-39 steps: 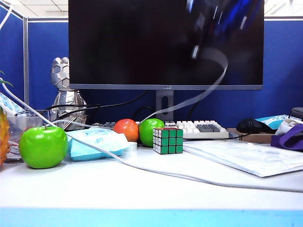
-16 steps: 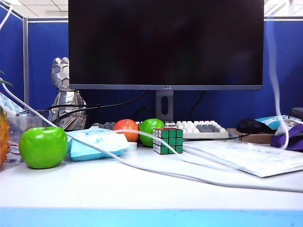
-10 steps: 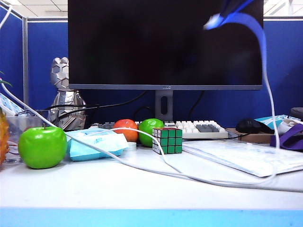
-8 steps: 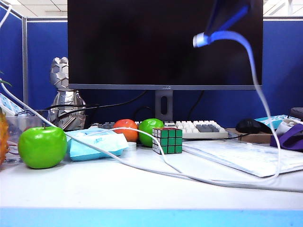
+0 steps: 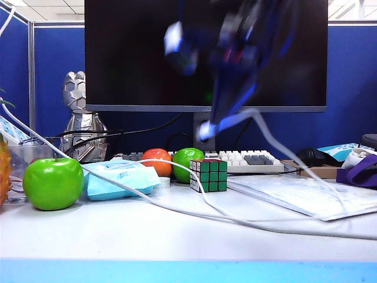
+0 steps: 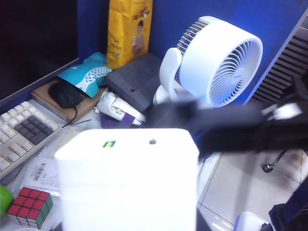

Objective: Pick up the Type-C charging cable and the charging base, insert one end of the Type-C charger into the corresponding slot on the base, and finally place the plugged-in charger back on the table.

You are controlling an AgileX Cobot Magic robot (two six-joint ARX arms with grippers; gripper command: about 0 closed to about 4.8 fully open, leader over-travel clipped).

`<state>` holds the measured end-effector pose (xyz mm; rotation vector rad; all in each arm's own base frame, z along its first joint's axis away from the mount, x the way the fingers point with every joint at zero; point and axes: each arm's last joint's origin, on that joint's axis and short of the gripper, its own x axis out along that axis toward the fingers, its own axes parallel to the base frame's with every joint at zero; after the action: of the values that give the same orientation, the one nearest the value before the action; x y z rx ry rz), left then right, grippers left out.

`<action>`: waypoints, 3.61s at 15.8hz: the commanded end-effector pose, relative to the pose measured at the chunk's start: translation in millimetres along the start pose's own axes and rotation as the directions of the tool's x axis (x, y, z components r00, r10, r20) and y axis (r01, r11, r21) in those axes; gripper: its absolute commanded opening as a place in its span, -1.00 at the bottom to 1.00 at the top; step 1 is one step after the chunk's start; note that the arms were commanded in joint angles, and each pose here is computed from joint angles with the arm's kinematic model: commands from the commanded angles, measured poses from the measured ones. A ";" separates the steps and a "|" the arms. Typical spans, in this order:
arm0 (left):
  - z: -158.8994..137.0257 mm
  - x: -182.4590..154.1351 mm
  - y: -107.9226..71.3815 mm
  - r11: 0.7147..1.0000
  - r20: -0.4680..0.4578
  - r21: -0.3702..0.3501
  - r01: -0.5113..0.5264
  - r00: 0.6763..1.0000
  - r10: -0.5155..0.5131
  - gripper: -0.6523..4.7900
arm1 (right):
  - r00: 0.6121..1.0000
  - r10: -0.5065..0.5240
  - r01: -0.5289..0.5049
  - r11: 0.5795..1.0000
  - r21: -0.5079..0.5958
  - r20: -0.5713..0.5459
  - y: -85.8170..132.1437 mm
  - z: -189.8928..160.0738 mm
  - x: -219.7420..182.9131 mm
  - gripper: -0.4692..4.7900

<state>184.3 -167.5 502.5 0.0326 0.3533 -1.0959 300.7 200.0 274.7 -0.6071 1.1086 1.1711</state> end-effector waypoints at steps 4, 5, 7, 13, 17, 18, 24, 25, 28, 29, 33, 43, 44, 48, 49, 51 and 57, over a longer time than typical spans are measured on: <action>3.0 -2.1 -1.6 1.000 0.025 0.013 0.009 1.000 -0.010 -0.78 | 0.997 0.028 -0.025 0.999 0.049 -0.074 -13.5 2.8 37.5 0.01; 3.0 -2.1 -1.6 1.000 0.025 0.013 0.009 1.000 -0.010 -0.78 | 0.997 0.027 -0.023 0.998 0.060 -0.071 -13.5 3.0 37.3 0.12; 2.9 -1.9 -1.5 1.000 0.025 0.013 0.009 1.000 -0.010 -0.78 | 0.998 0.020 -0.009 0.984 0.179 -0.061 -13.5 3.9 35.9 0.22; 2.9 -1.9 -1.7 1.000 0.025 0.013 0.014 1.000 -0.014 -0.78 | 0.954 -0.255 0.297 0.865 0.404 -0.155 -24.3 5.4 34.4 0.17; 2.9 -1.9 -1.7 1.000 0.025 0.013 0.014 1.000 -0.014 -0.78 | 0.947 -0.258 0.303 0.914 0.269 -0.190 -29.8 3.9 45.6 0.17; 2.9 -1.9 -1.7 1.000 0.025 0.013 0.014 1.000 -0.014 -0.78 | 0.942 -0.260 0.312 0.913 0.265 -0.213 -31.3 2.5 49.6 0.16; 2.9 -1.9 -1.7 1.000 0.024 0.013 0.014 1.000 -0.014 -0.78 | 0.931 -0.235 0.298 0.931 0.211 -0.279 -37.8 -2.1 69.0 -0.02; 2.9 -1.9 -1.7 1.000 0.024 0.013 0.014 1.000 -0.014 -0.78 | 0.930 -0.229 0.295 0.932 0.213 -0.288 -38.0 -3.1 70.4 -0.02; 2.9 -1.9 -1.7 1.000 0.025 0.013 0.014 1.000 -0.014 -0.78 | 0.924 -0.221 0.290 0.937 0.195 -0.311 -40.3 -5.2 78.0 -0.02; 2.9 -1.9 -1.7 1.000 0.024 0.013 0.013 1.000 -0.014 -0.78 | 0.918 -0.229 0.301 0.935 0.191 -0.323 -41.6 -6.0 80.8 -0.02; 2.9 -1.9 -1.7 1.000 0.024 0.013 0.013 1.000 -0.014 -0.78 | 0.897 -0.255 0.328 0.932 0.156 -0.361 -44.9 -8.5 86.7 -0.02; 2.9 -1.9 -1.7 1.000 0.024 0.013 0.013 1.000 -0.014 -0.78 | 0.894 -0.256 0.331 0.931 0.155 -0.367 -49.9 -9.4 97.5 -0.02; 2.9 -1.9 -1.7 1.000 0.024 0.013 0.013 1.000 -0.014 -0.78 | 0.892 -0.260 0.334 0.930 0.154 -0.369 -50.1 -9.6 97.4 -0.03; 2.9 -2.0 -1.6 1.000 0.024 0.013 0.013 1.000 -0.013 -0.78 | 0.876 -0.284 0.362 0.921 0.142 -0.389 -50.7 -10.3 96.9 -0.03; 2.9 -2.0 -1.6 1.000 0.025 0.014 0.013 1.000 -0.013 -0.78 | 0.877 -0.282 0.360 0.922 0.143 -0.388 -50.6 -10.3 96.9 -0.04; 2.9 -1.9 -1.7 1.000 0.024 0.013 0.013 1.000 -0.014 -0.78 | 0.879 -0.277 0.354 0.924 0.144 -0.388 -50.3 -10.5 96.9 -0.74; 2.7 -2.1 -1.8 1.000 0.022 0.012 0.018 1.000 -0.018 -0.78 | 0.914 -0.178 0.263 0.944 0.200 -0.366 -44.8 -8.1 83.8 -0.82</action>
<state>184.1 -167.6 502.3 0.0317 0.3545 -1.1023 339.9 214.0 178.7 -0.7573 1.4118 0.7202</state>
